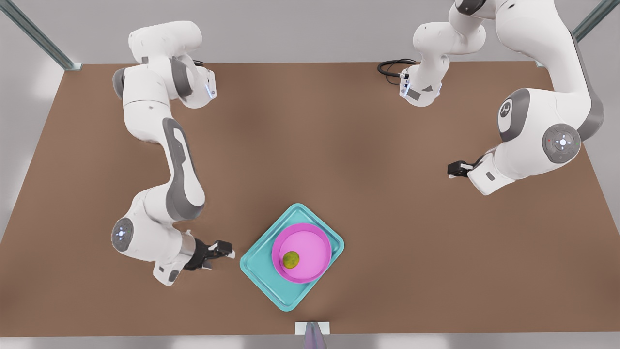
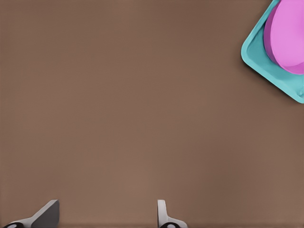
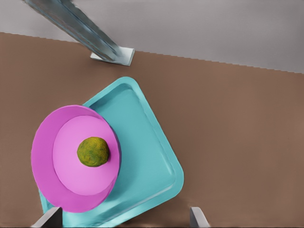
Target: Place the orange on the plate with the left arm and the plate on the tray with the right arm
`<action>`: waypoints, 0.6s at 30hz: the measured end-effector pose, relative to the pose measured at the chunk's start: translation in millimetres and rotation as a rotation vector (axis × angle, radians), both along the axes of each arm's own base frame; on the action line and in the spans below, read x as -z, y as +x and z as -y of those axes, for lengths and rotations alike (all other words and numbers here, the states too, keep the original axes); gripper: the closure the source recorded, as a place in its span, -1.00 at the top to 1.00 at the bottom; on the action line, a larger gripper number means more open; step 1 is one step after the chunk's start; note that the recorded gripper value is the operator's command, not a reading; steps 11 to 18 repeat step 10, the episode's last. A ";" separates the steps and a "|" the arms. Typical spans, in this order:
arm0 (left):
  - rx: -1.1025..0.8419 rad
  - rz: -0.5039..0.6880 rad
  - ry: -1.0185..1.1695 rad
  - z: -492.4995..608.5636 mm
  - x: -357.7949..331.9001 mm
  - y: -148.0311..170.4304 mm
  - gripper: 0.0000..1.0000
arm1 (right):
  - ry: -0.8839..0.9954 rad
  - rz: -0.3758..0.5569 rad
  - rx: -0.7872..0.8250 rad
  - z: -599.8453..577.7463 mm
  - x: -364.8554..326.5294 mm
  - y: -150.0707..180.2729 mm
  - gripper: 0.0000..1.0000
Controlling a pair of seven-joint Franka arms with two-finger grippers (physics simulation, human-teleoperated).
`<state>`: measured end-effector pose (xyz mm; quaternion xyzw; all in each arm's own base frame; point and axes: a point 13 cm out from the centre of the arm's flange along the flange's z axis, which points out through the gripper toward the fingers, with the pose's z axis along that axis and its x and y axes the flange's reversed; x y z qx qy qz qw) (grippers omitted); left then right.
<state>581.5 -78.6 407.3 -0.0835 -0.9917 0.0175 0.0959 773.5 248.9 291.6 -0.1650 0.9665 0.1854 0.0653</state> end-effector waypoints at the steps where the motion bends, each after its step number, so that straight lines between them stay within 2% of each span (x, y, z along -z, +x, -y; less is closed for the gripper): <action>1: 0.000 0.000 0.000 0.0 0.2 0.1 1.00 | -0.063 0.014 -0.051 -2.0 -40.9 -17.2 1.00; 4: -0.001 0.000 0.001 -0.1 0.3 0.3 1.00 | -0.251 0.040 -0.126 23.7 -169.4 -81.9 1.00; 7: -0.002 0.001 0.001 -0.6 0.3 0.5 1.00 | -0.346 -0.091 -0.060 115.4 -214.8 -162.1 1.00; 9: -0.001 0.001 0.001 -0.4 -0.2 0.3 1.00 | -0.374 -0.142 -0.037 144.2 -223.0 -196.6 1.00; 10: -0.001 0.002 0.001 -0.2 -0.8 0.0 1.00 | -0.385 -0.158 -0.032 151.0 -224.8 -206.5 1.00; 18: -0.001 0.002 0.001 -0.2 -0.8 0.0 1.00 | -0.385 -0.158 -0.032 151.0 -224.8 -206.5 1.00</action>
